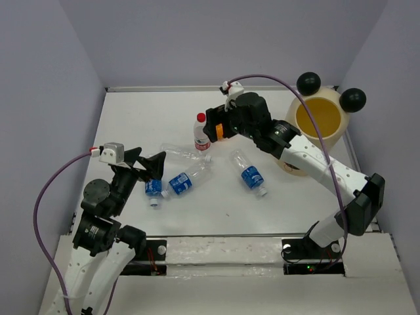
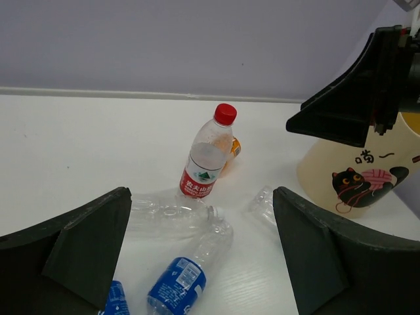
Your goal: Put the plastic bottles in the bin
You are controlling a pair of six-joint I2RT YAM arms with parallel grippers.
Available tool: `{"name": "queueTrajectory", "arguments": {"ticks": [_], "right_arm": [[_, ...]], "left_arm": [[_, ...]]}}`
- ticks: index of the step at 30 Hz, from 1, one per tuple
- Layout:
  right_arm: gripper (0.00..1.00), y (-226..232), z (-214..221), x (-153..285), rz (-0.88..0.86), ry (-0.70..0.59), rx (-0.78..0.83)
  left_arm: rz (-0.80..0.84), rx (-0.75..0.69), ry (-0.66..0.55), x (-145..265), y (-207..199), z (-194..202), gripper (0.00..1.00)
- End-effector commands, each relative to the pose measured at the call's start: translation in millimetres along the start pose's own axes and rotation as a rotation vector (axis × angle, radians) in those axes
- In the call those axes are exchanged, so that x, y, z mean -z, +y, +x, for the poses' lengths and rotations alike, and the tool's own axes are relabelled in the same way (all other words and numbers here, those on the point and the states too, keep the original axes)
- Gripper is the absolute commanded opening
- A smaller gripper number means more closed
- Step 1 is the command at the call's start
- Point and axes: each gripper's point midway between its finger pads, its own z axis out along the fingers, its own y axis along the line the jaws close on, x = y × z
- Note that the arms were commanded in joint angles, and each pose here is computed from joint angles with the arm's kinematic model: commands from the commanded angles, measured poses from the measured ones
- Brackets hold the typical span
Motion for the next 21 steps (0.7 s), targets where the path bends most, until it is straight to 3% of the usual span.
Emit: {"name": "queueTrajectory", "arguments": {"ticks": [1,21], "right_arm": [[1.00,3,-57,3,0.027,-0.170,0.009],[0.98,-14,-12,-111,0.164,-0.048,0.091]], "left_arm": [[0.015,-0.014,-0.068,6,-6,-26,0.99],[0.013,-0.007,-0.053,-1,-5,-21,0.99]]}}
